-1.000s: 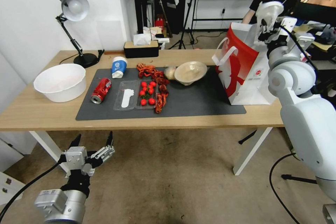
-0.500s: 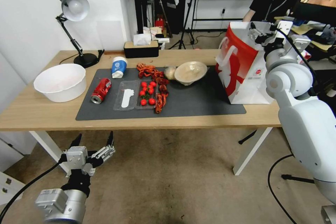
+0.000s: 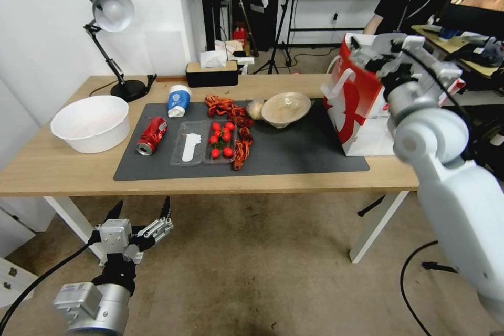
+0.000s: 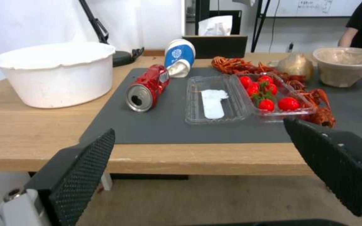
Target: Pick up the trash from the table and place it into the takeout bag.
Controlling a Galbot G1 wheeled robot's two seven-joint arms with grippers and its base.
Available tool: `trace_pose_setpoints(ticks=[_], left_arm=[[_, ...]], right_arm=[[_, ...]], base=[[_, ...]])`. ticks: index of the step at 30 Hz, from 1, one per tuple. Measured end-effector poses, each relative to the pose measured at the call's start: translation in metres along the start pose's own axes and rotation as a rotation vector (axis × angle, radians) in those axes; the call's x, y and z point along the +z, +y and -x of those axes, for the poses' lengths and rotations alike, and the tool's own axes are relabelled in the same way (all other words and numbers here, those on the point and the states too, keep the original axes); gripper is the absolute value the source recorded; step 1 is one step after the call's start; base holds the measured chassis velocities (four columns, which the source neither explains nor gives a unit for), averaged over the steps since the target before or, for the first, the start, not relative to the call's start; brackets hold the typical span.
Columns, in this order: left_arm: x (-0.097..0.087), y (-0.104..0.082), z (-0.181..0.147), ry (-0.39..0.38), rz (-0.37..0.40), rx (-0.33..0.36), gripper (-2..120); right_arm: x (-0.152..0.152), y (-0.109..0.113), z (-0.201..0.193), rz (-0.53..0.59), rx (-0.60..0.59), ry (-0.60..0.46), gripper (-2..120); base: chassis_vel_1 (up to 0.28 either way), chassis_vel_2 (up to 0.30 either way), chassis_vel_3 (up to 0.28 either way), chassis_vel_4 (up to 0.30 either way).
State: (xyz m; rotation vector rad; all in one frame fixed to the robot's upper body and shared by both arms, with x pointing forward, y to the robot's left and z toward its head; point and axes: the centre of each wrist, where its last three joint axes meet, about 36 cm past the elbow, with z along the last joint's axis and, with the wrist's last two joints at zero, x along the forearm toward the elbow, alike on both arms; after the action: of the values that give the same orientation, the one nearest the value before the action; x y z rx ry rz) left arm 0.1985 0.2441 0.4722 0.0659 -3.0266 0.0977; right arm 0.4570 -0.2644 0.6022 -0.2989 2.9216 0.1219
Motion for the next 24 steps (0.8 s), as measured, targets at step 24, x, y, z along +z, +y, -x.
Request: trace_pose_setpoints(ticks=[24], left_arm=[[0.006, 0.001, 0.002, -0.006, 0.002, 0.018, 100]], right_arm=[[0.15, 0.03, -0.171, -0.013, 0.016, -0.015, 100]], base=[[0.0, 0.0, 0.0, 0.0]])
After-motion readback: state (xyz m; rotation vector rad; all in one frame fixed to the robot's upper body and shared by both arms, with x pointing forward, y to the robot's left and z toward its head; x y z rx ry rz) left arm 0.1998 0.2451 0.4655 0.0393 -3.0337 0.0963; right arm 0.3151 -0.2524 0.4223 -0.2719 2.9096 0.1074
